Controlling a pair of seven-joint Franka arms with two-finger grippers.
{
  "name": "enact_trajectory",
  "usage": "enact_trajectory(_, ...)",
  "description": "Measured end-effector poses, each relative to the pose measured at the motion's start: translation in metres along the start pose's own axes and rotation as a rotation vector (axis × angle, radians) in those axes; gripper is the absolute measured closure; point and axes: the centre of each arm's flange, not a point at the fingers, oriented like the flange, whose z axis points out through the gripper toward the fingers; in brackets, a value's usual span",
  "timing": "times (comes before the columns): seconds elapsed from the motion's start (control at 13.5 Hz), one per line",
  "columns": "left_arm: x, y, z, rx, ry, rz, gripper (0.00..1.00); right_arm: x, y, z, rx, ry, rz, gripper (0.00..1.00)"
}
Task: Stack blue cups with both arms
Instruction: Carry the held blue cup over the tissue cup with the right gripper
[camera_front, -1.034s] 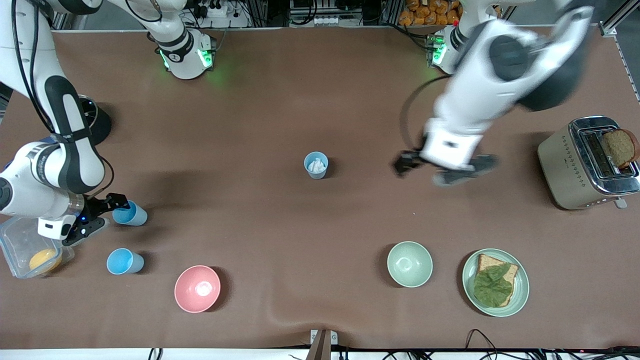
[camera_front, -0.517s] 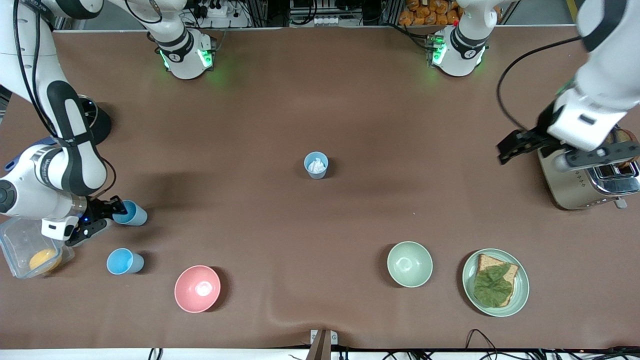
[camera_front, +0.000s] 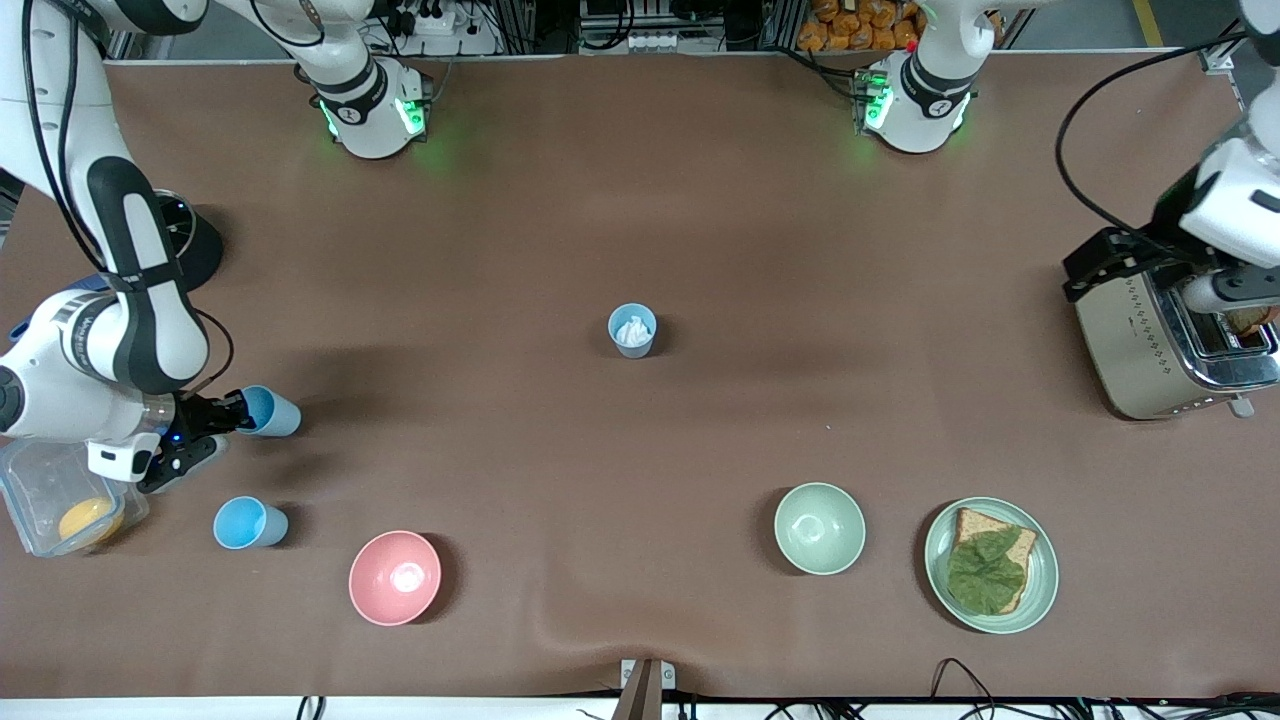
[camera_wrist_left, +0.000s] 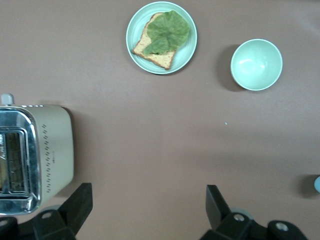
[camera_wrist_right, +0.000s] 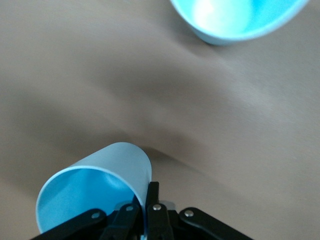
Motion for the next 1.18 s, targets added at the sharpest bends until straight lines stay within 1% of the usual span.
enact_trajectory(0.22, 0.0, 0.0, 0.0, 0.0, -0.002, 0.006, 0.0, 0.028, -0.059, -0.038, 0.043, -0.028, 0.018, 0.97)
enact_trajectory(0.37, -0.001, 0.005, 0.0, 0.0, -0.004, 0.016, 0.0, 0.052, -0.112, -0.059, 0.082, -0.028, 0.069, 0.97)
enact_trajectory(0.52, -0.003, 0.011, 0.001, 0.001, -0.012, 0.027, 0.0, 0.074, -0.162, -0.071, 0.095, -0.028, 0.14, 0.97)
enact_trajectory(0.66, -0.004, 0.013, 0.004, 0.003, -0.027, 0.03, 0.0, 0.098, -0.218, -0.078, 0.084, -0.043, 0.244, 0.97)
enact_trajectory(0.89, -0.004, 0.011, 0.006, 0.005, -0.037, 0.028, 0.0, 0.139, -0.325, -0.086, 0.052, -0.036, 0.378, 0.97)
enact_trajectory(1.03, -0.004, 0.011, 0.007, 0.005, -0.038, 0.028, 0.0, 0.156, -0.393, -0.084, 0.035, -0.029, 0.444, 0.97)
enact_trajectory(1.18, -0.004, 0.013, 0.007, 0.005, -0.04, 0.031, 0.0, 0.168, -0.442, -0.067, 0.026, -0.019, 0.544, 0.97)
